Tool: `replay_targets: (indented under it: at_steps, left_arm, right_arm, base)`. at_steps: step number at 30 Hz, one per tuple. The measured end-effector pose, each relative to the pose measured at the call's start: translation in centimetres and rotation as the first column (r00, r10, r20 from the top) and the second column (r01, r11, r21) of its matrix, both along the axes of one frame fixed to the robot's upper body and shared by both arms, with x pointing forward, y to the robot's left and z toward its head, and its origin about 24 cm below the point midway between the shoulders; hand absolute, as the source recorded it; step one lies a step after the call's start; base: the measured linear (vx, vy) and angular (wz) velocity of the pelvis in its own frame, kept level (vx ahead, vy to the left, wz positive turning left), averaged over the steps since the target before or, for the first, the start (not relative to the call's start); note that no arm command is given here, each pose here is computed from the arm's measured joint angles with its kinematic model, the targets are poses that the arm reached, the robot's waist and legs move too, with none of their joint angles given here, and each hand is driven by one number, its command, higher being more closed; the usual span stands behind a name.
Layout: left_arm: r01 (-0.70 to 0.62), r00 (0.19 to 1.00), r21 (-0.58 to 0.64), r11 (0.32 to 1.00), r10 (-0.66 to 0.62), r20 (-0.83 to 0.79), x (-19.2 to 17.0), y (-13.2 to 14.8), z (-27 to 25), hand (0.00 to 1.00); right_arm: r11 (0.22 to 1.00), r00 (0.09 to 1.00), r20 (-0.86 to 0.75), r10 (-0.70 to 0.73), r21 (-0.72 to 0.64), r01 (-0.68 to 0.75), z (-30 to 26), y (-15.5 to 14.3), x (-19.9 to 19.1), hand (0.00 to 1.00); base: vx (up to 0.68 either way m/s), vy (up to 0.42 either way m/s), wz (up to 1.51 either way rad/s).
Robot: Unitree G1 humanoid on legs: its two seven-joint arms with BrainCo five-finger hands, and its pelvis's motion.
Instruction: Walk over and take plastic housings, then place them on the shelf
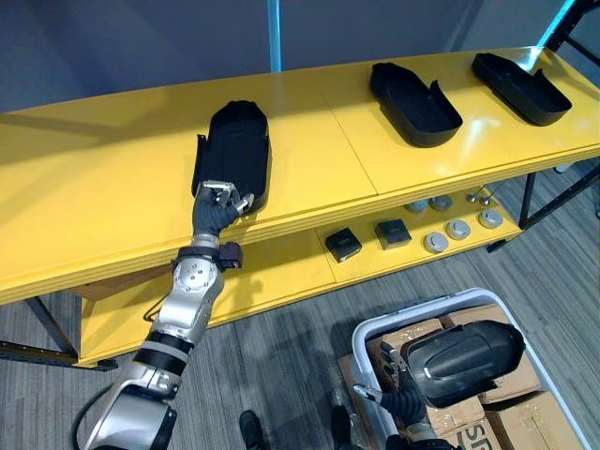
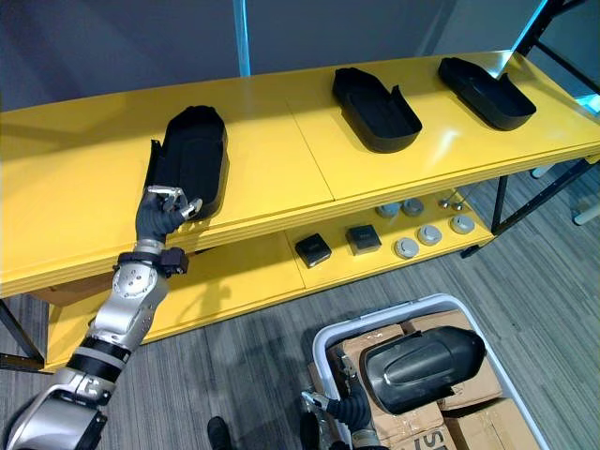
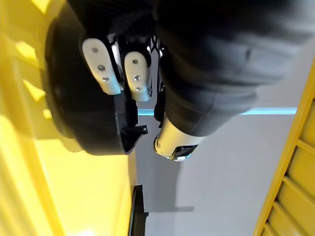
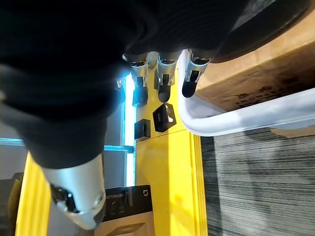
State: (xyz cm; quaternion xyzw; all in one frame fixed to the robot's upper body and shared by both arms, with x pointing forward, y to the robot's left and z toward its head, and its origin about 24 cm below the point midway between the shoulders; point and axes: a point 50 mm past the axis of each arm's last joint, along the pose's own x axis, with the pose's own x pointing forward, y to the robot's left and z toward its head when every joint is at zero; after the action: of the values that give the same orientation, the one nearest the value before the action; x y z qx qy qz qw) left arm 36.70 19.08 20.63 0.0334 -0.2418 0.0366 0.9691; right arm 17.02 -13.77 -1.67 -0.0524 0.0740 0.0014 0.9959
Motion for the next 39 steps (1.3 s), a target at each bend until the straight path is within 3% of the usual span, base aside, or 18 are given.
replay_targets:
  at_steps: [19,27,28,34,39]
  left_arm:
    - [-0.047,0.998,-0.007,0.999,0.047,0.040,1.9,1.6,5.0,1.00]
    - [0.063,0.995,-0.045,0.997,-0.060,0.075,0.6,-0.2,4.2,1.00]
    - [0.077,0.995,-0.055,0.996,-0.073,0.064,0.4,-0.4,3.5,0.00]
    - [0.035,0.994,-0.133,0.991,-0.021,0.103,-0.3,1.2,3.5,0.00]
    - [-0.155,0.976,-0.175,0.972,0.178,0.127,-0.9,4.0,3.5,0.00]
  right_arm:
    - [0.999,0.999,0.034,0.034,0.033,-0.035,0.6,1.0,0.9,0.00]
    - [0.999,0.999,0.031,0.026,0.030,-0.027,0.6,0.8,0.9,0.00]
    - [0.999,0.999,0.029,0.025,0.030,-0.026,0.5,0.8,0.9,0.00]
    - [1.000,1.000,-0.002,0.020,0.024,-0.020,-0.1,0.5,0.6,0.00]
    - [1.000,1.000,-0.009,0.007,0.020,-0.006,-0.3,0.0,0.4,0.00]
  base:
    - [-0.02,0.020,-0.03]
    - [0.00,0.024,0.04]
    - [-0.01,0.020,0.15]
    - [-0.05,0.042,0.13]
    - [-0.03,0.042,0.05]
